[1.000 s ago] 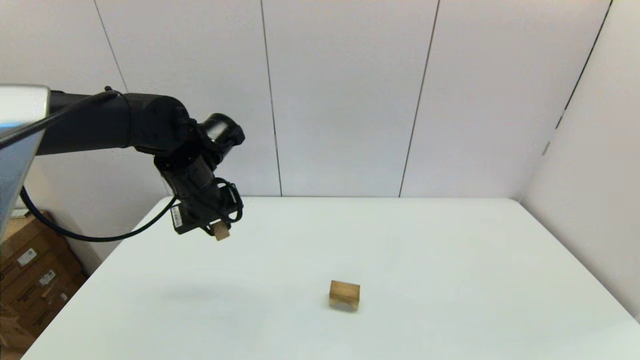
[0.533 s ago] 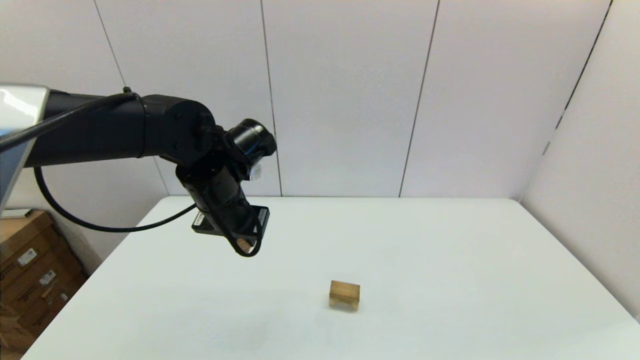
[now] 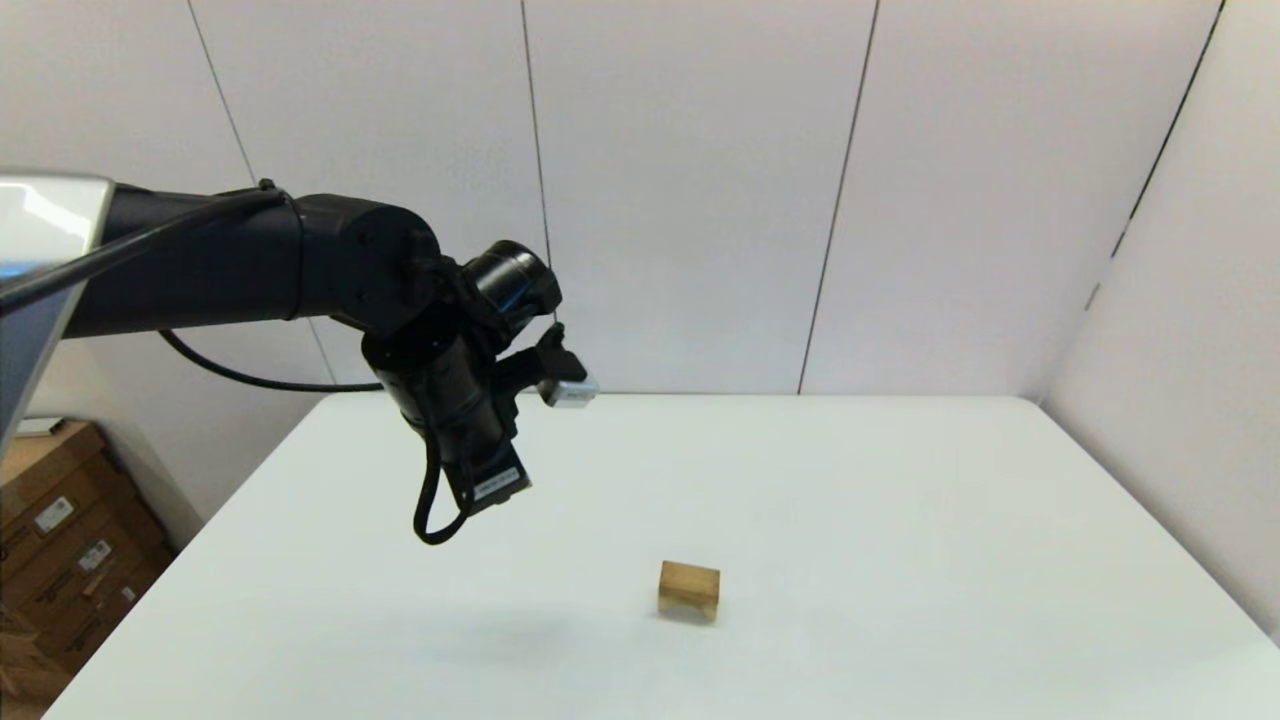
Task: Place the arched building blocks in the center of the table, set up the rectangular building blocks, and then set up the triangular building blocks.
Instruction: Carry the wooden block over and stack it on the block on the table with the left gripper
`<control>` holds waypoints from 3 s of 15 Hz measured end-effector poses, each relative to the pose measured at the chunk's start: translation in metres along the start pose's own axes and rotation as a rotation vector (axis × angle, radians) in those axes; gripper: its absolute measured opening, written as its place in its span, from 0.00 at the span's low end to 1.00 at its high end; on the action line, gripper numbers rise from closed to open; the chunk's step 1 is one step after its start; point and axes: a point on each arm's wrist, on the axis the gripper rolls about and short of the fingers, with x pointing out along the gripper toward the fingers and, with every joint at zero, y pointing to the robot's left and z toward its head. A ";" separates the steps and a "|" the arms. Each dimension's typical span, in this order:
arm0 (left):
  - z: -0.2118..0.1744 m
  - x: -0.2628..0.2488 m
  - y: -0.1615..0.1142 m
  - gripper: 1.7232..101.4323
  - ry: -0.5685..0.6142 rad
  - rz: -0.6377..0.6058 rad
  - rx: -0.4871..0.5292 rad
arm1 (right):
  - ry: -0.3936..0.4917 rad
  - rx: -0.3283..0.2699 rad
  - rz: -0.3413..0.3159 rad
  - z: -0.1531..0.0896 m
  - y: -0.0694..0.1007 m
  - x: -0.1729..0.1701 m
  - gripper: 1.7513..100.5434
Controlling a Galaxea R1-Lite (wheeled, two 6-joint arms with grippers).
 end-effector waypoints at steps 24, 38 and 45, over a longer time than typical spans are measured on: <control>0.086 0.029 -0.106 0.20 -0.194 -0.226 0.700 | 0.000 0.000 0.000 0.000 0.000 0.000 0.97; 0.091 0.086 -0.095 0.20 -0.116 -0.257 0.654 | 0.000 0.000 0.000 0.000 0.000 0.000 0.97; 0.099 0.098 -0.091 0.20 -0.167 -0.223 0.612 | 0.000 0.000 0.000 0.000 0.000 0.000 0.97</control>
